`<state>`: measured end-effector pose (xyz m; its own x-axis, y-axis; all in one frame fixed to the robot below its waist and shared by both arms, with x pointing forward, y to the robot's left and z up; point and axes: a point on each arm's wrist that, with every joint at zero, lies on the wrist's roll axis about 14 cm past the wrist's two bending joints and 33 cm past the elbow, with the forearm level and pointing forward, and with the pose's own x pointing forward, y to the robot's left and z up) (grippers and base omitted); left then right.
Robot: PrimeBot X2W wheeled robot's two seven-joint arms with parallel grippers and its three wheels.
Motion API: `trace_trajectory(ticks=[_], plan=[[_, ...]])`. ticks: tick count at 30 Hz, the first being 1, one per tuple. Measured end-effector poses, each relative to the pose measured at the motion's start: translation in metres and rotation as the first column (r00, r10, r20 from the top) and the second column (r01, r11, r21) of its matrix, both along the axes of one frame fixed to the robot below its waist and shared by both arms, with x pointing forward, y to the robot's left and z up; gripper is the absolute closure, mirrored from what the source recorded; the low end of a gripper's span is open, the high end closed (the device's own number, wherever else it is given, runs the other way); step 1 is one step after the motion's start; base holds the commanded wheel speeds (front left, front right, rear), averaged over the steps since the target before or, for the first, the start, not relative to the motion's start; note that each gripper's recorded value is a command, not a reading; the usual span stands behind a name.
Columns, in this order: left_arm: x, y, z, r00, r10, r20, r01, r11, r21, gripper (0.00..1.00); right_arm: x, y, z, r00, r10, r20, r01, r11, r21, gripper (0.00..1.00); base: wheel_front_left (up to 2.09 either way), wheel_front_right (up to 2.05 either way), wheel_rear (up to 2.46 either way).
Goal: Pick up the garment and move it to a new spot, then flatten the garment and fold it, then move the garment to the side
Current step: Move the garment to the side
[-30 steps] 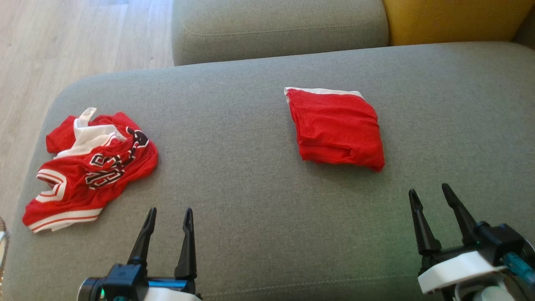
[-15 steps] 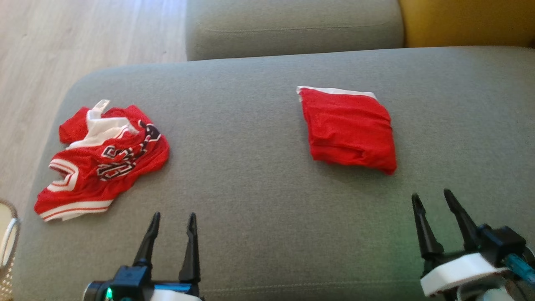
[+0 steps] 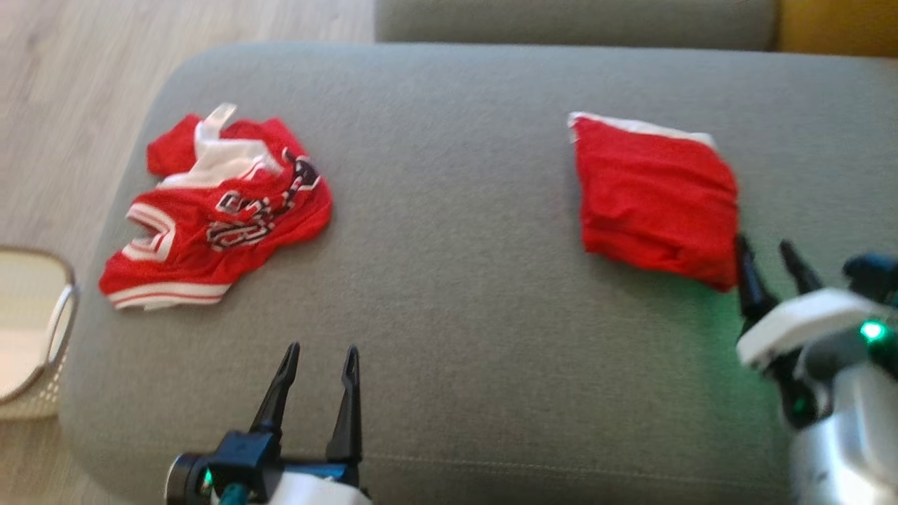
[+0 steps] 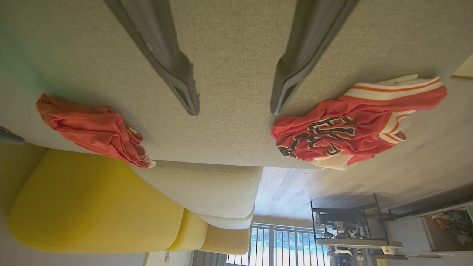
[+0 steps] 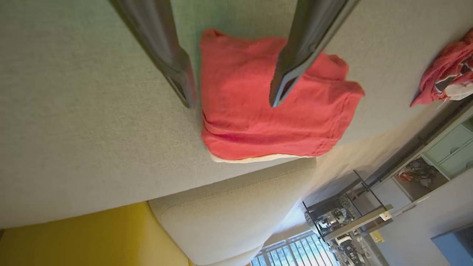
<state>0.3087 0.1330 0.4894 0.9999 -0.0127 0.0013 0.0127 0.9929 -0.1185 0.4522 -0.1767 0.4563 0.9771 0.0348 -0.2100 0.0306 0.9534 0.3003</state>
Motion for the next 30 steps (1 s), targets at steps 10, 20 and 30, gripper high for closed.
trace_trajectory(ticks=[10,20,30], plan=[[0.018,0.009,-0.010,0.998,0.042,-0.038,-0.042,0.999,0.003,0.00,0.056,-0.008,-0.044,0.969,0.004,-0.248,0.009,0.999,0.049,0.00,0.00,0.00,0.00],[0.029,0.007,-0.023,0.996,0.030,-0.080,-0.029,1.000,0.011,0.00,0.072,0.010,-0.079,0.920,0.075,-0.384,-0.070,0.997,0.028,0.46,0.00,0.00,0.00],[0.038,-0.007,-0.024,0.996,-0.051,-0.068,0.054,0.998,0.040,0.00,0.071,-0.003,-0.071,0.939,0.072,-0.336,-0.115,0.987,-0.110,1.00,0.00,0.00,0.00]])
